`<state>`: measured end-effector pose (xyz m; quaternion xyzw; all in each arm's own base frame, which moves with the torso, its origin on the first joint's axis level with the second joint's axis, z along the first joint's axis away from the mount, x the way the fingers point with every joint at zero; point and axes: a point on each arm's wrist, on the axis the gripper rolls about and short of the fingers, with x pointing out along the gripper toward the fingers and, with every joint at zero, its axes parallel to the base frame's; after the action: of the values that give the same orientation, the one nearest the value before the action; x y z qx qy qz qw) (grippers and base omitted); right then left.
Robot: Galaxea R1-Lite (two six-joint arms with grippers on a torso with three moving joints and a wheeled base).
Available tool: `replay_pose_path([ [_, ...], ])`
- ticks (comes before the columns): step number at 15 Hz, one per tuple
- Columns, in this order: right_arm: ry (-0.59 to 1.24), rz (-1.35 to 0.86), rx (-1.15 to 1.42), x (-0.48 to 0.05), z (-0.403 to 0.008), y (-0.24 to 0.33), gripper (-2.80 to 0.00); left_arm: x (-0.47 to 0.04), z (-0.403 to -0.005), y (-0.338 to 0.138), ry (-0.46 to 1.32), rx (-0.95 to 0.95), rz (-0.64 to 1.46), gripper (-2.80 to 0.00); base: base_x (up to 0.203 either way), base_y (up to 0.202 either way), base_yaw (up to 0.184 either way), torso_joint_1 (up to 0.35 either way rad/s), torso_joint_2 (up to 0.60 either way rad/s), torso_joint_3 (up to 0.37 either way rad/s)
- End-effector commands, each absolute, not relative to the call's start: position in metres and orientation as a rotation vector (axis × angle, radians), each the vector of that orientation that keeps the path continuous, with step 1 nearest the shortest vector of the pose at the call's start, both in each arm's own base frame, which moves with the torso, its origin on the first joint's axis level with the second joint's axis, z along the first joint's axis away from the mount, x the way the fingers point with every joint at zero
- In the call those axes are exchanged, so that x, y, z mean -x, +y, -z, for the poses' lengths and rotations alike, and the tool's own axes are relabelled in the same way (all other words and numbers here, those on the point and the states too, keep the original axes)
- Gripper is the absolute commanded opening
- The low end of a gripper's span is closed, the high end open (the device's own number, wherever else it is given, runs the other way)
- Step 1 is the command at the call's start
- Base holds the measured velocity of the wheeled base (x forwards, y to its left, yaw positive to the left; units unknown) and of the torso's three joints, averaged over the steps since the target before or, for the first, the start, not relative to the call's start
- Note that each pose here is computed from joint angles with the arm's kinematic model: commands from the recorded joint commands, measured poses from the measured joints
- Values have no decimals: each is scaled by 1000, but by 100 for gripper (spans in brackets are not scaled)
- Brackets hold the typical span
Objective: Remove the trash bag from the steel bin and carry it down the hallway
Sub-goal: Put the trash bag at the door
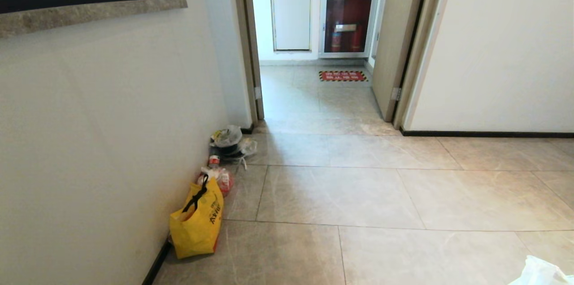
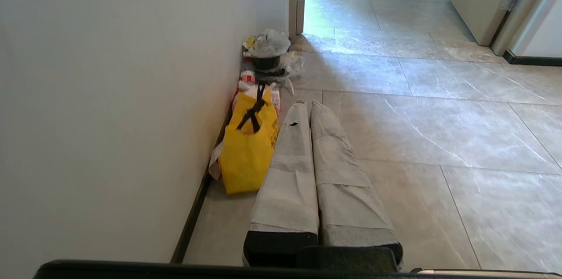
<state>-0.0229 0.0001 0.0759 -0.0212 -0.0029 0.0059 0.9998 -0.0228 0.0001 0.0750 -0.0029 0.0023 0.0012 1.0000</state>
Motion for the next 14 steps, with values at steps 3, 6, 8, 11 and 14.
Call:
replay_pose_path([
  [3, -5, -12, 43, 23, -76, 0, -280, 23, -75, 0, 5, 6, -3, -280, 194, 0, 1, 2, 2, 3],
  [6, -5, -12, 43, 23, -76, 0, -280, 23, -75, 0, 5, 6, -3, -280, 193, 0, 1, 0, 2, 3],
  [8, -5, -12, 43, 23, -76, 0, -280, 23, -75, 0, 5, 6, -3, -280, 194, 0, -1, 4, 1, 1],
  [11, -5, -12, 43, 23, -76, 0, -280, 23, -75, 0, 5, 6, -3, -280, 192, 0, 2, 2, 5, 3],
  [14, -5, -12, 43, 23, -76, 0, -280, 23, -75, 0, 5, 6, -3, -280, 197, 0, 1, 6, 4, 5],
])
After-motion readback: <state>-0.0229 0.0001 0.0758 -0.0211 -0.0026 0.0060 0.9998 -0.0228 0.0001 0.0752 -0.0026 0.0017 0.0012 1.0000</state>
